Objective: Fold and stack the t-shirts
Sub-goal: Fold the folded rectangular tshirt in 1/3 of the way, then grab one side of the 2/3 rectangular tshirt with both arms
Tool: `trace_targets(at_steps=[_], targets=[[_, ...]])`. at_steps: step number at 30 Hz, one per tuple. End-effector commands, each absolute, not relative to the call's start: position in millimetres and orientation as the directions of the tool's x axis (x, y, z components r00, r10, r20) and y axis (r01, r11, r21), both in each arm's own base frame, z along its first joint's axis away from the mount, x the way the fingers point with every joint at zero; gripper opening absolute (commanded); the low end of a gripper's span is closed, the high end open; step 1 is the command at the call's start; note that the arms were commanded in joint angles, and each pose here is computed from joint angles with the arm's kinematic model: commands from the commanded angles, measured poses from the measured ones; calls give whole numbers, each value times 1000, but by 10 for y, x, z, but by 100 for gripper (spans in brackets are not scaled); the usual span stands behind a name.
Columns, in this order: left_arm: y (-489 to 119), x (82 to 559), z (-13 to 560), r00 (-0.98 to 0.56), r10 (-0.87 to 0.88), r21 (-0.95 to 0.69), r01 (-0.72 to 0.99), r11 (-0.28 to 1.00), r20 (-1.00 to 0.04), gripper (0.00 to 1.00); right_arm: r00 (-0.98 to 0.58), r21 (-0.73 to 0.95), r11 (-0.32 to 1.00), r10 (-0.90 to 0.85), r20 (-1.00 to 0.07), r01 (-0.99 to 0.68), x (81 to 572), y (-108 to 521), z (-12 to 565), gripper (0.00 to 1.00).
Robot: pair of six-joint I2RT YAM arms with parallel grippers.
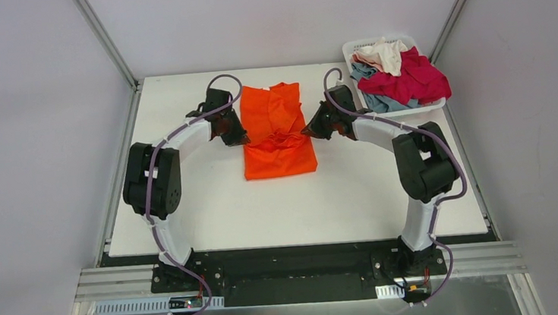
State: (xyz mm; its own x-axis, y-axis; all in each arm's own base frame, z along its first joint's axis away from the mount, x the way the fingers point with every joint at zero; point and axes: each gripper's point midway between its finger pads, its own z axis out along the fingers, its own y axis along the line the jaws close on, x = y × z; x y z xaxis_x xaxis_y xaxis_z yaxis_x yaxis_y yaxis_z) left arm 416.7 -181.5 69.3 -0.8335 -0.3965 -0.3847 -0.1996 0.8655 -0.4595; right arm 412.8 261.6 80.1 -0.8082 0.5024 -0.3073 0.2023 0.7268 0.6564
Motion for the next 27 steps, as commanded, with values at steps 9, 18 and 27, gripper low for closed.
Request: trace_targets(at_steps=[9, 18, 27], targets=[[-1803, 4365, 933, -813, -398, -503, -154, 851, -425, 59, -759, 660, 717, 553, -344, 223, 4389, 2543, 949, 38], [-1715, 4060, 1271, -781, -430, -533, -149, 833, -453, 99, -707, 597, 775, 541, -455, 208, 4103, 2232, 1295, 99], [-1711, 3275, 916, -835, -444, -539, -222, 813, -326, 99, -842, 667, 744, 379, -385, 30, 3367, 2480, 1298, 99]])
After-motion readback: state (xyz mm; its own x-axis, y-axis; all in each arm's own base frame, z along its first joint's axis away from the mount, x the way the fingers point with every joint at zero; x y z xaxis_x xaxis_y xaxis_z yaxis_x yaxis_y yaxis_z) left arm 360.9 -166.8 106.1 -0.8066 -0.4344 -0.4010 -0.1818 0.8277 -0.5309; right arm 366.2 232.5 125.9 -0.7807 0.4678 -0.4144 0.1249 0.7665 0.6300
